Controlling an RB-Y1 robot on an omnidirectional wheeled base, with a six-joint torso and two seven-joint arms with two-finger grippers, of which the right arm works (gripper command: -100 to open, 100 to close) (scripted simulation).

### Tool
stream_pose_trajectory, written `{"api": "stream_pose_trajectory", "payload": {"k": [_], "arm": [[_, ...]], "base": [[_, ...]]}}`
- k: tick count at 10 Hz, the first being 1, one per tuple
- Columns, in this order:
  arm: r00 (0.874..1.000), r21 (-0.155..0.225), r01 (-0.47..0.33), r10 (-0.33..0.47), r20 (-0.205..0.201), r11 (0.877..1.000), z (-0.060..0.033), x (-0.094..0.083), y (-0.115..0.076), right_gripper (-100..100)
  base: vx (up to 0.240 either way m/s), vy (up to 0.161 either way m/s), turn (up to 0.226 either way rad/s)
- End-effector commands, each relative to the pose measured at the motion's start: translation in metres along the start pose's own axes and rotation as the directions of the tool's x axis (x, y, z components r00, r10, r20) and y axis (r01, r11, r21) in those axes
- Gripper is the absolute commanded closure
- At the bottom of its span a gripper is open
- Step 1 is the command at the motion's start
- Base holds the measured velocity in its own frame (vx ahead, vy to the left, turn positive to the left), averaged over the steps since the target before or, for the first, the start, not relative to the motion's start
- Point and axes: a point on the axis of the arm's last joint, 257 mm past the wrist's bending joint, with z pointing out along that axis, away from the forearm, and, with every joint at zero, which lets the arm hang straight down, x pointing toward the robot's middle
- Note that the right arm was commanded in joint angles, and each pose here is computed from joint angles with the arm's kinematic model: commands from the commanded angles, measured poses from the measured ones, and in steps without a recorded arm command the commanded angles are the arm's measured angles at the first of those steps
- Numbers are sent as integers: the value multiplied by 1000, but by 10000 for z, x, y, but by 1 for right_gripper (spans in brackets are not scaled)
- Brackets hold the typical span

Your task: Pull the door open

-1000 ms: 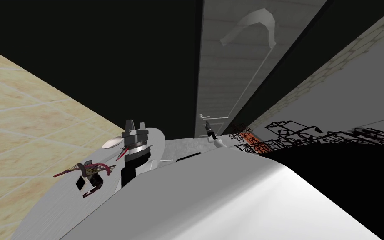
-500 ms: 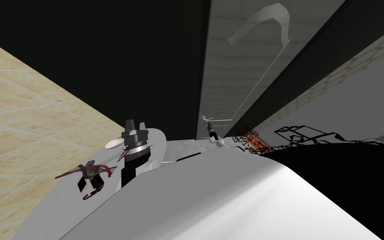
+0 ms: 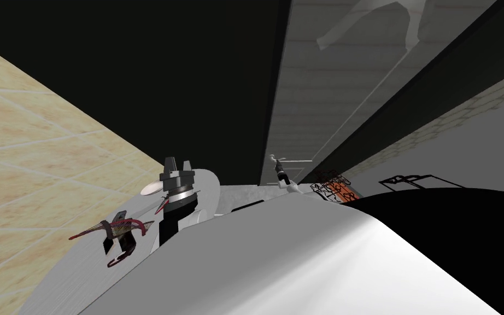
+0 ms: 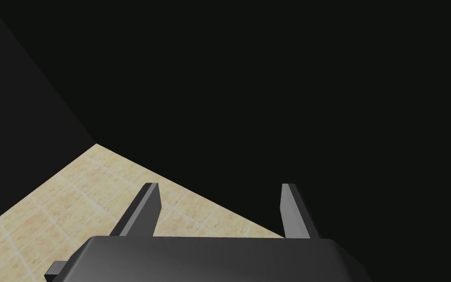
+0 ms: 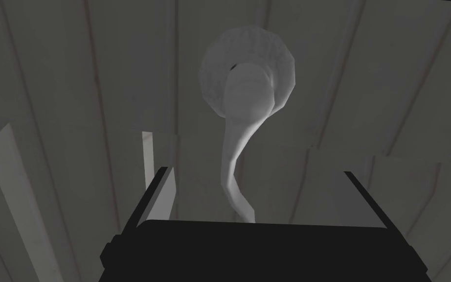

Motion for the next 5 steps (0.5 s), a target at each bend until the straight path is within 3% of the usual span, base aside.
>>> {"api": "stream_pose_trajectory", "payload": {"k": [1,2,3,4,5], "arm": [[1000,0,-1,1,26,1000,-74,-273,-24,-100],[999,1,0,0,40,1000,-111,-412,-34,-100],[999,1,0,0,40,1000,-111,-412,-34,-100],[998,2,1,-1,58,1000,-165,-603,-44,-100],[999,1,2,-2,49,1000,-155,-528,-41,-100]], "base": [[177,16,171],[199,12,179],[136,9,37],[146,9,100],[75,-1,25]]}}
